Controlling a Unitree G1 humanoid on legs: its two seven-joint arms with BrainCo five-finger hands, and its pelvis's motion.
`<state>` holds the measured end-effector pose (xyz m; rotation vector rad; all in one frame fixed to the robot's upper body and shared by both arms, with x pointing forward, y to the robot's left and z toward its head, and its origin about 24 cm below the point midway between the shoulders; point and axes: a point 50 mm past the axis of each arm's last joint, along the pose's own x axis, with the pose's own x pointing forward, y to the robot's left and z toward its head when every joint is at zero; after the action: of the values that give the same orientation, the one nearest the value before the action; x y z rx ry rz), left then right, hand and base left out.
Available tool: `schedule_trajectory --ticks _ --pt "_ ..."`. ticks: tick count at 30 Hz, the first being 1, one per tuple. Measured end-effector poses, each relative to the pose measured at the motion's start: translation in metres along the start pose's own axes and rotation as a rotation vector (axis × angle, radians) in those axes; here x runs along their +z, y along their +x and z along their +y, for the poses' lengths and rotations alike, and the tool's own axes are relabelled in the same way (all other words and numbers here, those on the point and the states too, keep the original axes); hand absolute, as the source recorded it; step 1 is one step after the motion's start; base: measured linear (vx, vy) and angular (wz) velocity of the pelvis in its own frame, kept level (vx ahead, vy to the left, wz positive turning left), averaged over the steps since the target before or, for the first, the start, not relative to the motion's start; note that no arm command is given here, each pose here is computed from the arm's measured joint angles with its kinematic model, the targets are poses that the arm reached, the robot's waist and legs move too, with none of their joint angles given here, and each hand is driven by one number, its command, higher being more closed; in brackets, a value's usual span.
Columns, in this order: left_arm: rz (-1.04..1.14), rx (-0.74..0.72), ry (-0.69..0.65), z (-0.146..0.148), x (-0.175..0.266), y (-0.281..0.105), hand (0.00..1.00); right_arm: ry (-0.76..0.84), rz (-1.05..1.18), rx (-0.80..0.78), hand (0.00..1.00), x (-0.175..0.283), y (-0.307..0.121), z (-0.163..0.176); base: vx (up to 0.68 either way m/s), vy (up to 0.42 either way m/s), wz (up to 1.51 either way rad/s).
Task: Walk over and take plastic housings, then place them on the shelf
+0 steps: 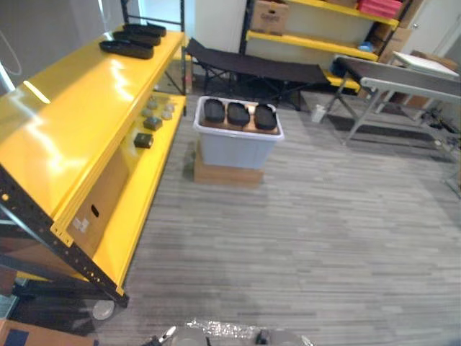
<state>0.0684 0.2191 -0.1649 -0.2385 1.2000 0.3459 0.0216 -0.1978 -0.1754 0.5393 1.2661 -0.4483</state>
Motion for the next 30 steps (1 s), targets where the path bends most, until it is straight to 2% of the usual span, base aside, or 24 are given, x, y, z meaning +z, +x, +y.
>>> schedule_trajectory --ticks 7,9,11,14,16,18,20,24,27,30 --pt "-0.032 -0.023 -0.188 -0.009 -0.001 -0.001 0.0 -0.061 0.058 -0.038 0.0 -0.01 -0.003 -0.011 0.32 -0.094 0.07" --pt "-0.006 -0.018 -0.293 -0.016 -0.012 -0.002 0.0 -0.137 -0.012 -0.104 0.0 0.007 -0.005 -0.023 0.49 -0.102 0.34" --pt "0.006 -0.02 -0.339 -0.019 -0.016 -0.002 0.0 -0.196 -0.105 -0.121 0.0 0.029 -0.004 -0.021 0.43 -0.047 0.25" --pt "0.015 -0.029 -0.395 -0.021 -0.023 -0.003 0.0 -0.261 -0.275 -0.077 0.0 0.075 -0.002 0.002 0.37 0.033 0.11" --pt "0.011 -0.024 -0.409 -0.018 -0.025 -0.005 0.0 -0.291 -0.433 -0.04 0.0 0.121 -0.006 0.028 0.3 0.143 -0.18" --pt "0.051 -0.015 -0.41 -0.013 -0.04 -0.008 0.0 -0.307 -0.491 -0.002 0.0 0.136 -0.009 0.044 0.28 0.159 -0.24" --pt "0.033 -0.004 -0.374 0.001 -0.037 -0.009 0.0 -0.334 -0.504 0.029 0.0 0.142 -0.009 0.057 0.4 0.164 -0.06" --pt "0.003 -0.004 -0.292 0.009 -0.027 -0.008 0.0 -0.325 -0.438 0.051 0.0 0.133 -0.005 0.054 0.36 0.114 -0.33" --pt "-0.091 -0.015 -0.26 0.009 -0.002 -0.005 0.0 -0.282 -0.308 0.021 0.0 0.095 0.001 0.031 0.38 0.016 -0.2" --pt "-0.248 -0.072 -0.281 -0.006 0.04 -0.003 0.0 -0.288 -0.195 0.001 0.0 0.065 0.004 0.022 0.33 -0.078 -0.1"
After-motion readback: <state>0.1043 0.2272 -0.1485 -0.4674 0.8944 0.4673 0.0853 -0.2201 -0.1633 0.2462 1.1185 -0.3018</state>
